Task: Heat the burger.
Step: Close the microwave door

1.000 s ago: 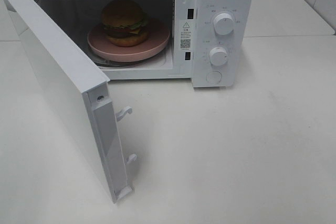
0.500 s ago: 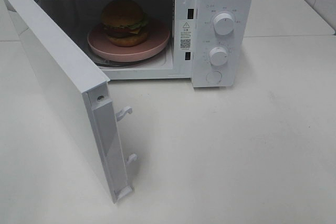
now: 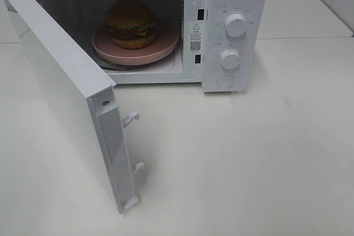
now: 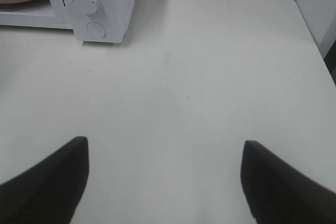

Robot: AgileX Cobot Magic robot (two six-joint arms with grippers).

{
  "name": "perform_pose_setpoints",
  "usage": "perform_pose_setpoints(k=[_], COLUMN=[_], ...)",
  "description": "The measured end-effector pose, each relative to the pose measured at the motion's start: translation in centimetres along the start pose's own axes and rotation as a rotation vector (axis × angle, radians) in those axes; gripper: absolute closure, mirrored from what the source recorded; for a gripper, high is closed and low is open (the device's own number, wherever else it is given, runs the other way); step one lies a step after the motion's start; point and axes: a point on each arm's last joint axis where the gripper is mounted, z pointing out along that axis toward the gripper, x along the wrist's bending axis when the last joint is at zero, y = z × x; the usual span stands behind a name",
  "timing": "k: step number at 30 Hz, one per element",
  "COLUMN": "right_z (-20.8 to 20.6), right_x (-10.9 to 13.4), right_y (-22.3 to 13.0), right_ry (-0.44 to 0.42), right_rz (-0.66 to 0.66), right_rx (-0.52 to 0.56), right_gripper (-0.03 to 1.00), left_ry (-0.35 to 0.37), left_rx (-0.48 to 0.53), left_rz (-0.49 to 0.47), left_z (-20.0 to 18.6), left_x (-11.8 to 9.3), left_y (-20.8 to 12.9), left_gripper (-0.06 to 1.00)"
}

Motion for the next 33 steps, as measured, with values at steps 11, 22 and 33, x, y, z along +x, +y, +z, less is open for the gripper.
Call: perform_pose_setpoints(k=[11,22,33], right_z=[0.0,0.0,0.0], right_x=[0.0,0.0,0.0], right_y=[0.0,0.0,0.0], right_ry=[0.0,0.0,0.0], right_rz=[0.0,0.0,0.0], right_rx=[0.0,0.0,0.0], right_gripper=[0.2,0.21,0.21], left_ry=[0.001,0.015,0.049], left_rx=[-0.022,-0.188,-0.14], left_rz=[-0.01,-0.078,-0.049], left_z=[-0.1,0.8,3.9], left_x=[0.0,0.4,1.0], left_y=[0.3,3.5,5.6], left_gripper=[-0.03,0.2,0.86])
